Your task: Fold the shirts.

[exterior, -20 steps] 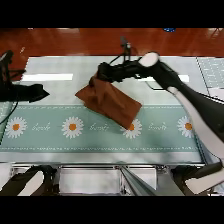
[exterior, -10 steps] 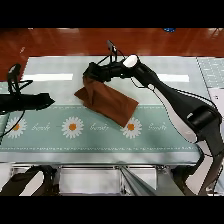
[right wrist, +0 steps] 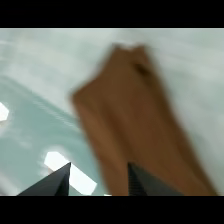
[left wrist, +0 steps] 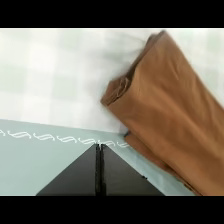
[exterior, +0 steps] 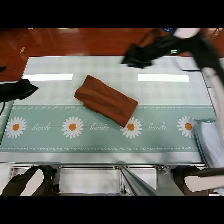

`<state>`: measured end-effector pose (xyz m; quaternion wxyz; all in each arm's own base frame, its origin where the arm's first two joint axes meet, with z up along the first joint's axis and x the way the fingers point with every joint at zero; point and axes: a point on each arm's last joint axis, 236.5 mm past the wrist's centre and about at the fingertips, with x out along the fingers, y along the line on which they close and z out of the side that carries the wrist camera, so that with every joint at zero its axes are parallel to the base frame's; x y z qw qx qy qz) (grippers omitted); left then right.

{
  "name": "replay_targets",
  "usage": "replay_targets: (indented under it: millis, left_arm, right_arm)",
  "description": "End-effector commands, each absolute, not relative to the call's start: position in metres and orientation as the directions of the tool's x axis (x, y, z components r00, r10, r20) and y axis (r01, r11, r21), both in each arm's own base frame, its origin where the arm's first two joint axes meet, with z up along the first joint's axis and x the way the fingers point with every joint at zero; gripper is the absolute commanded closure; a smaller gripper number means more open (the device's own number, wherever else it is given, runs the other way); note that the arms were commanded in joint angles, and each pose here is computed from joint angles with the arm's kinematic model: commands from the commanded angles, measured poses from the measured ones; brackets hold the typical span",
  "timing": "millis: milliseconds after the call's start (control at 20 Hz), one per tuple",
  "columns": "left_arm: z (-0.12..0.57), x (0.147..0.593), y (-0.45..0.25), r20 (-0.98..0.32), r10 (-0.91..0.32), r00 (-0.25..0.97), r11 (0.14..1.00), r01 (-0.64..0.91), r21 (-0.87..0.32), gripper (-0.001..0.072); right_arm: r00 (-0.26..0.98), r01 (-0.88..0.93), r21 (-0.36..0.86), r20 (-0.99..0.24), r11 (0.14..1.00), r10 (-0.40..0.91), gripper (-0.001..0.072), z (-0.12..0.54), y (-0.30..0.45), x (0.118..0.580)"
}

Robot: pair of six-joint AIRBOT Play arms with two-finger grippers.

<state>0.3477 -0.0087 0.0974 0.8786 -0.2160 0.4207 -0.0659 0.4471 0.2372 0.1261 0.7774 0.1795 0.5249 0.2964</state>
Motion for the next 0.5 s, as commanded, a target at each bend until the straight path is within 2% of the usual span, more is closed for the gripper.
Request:
replay_targets:
  millis: [0,50,150,300,400,450]
  left_arm:
    - [0.105,0.336,-0.013,-0.712,-0.328,0.621,0.887,-0.058,-0.459,0.0687]
    - [0.098,0.333,-0.023,-0.716,-0.352,0.603,0.881,-0.046,-0.472,0.0687]
    - [0.083,0.328,-0.042,-0.726,-0.390,0.567,0.874,-0.021,-0.486,0.0686]
    - [0.059,0.321,-0.067,-0.740,-0.424,0.522,0.871,0.012,-0.491,0.0686]
    - [0.047,0.320,-0.078,-0.742,-0.434,0.510,0.871,0.027,-0.491,0.0686]
    - [0.043,0.320,-0.083,-0.741,-0.442,0.506,0.868,0.032,-0.495,0.0687]
  right_arm:
    - [0.434,-0.039,0.233,-0.872,0.972,0.226,0.0309,0.121,0.084,0.408]
    - [0.462,0.022,0.262,-0.858,0.965,0.222,0.0309,0.106,0.072,0.391]
    - [0.494,0.166,0.392,-0.827,0.905,0.267,0.0309,0.057,0.069,0.356]
    - [0.466,0.330,0.595,-0.778,0.733,0.421,0.0309,-0.024,0.104,0.311]
    - [0.427,0.413,0.631,-0.771,0.657,0.472,0.0309,-0.061,0.123,0.295]
    - [0.386,0.415,0.625,-0.779,0.661,0.494,0.0309,-0.073,0.133,0.289]
